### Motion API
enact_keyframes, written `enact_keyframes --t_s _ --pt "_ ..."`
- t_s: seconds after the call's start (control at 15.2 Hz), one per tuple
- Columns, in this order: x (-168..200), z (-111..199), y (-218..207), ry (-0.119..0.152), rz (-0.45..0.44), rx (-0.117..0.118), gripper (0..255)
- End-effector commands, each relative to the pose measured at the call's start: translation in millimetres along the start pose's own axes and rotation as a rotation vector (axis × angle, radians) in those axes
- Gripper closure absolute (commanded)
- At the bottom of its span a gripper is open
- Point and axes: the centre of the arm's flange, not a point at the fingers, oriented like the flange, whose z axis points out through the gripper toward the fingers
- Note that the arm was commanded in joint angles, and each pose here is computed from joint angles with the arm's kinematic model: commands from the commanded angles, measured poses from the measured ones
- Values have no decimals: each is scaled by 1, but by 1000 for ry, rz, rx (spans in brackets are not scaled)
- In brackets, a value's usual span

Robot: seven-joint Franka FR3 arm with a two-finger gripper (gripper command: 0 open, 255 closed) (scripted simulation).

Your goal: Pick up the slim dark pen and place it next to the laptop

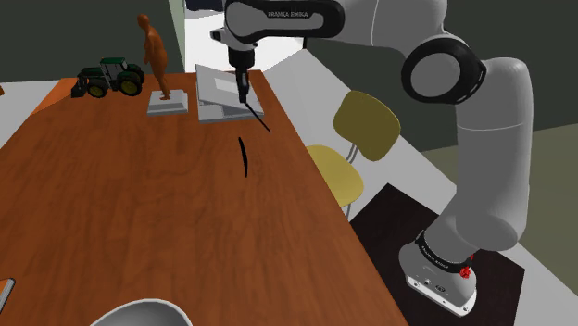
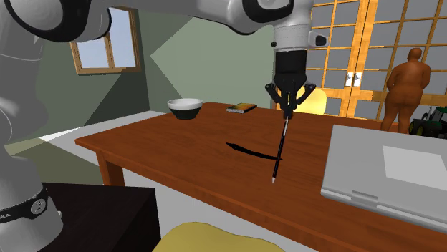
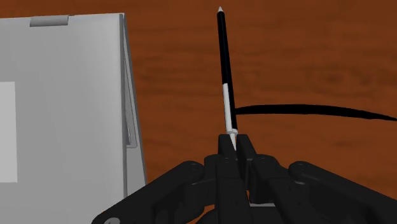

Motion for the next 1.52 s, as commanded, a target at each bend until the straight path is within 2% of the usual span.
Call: enact_keyframes --t_s 0.0,1.45 --pt "1 11 0 1 0 0 255" --pt "-2 127 -5 1 0 0 255"
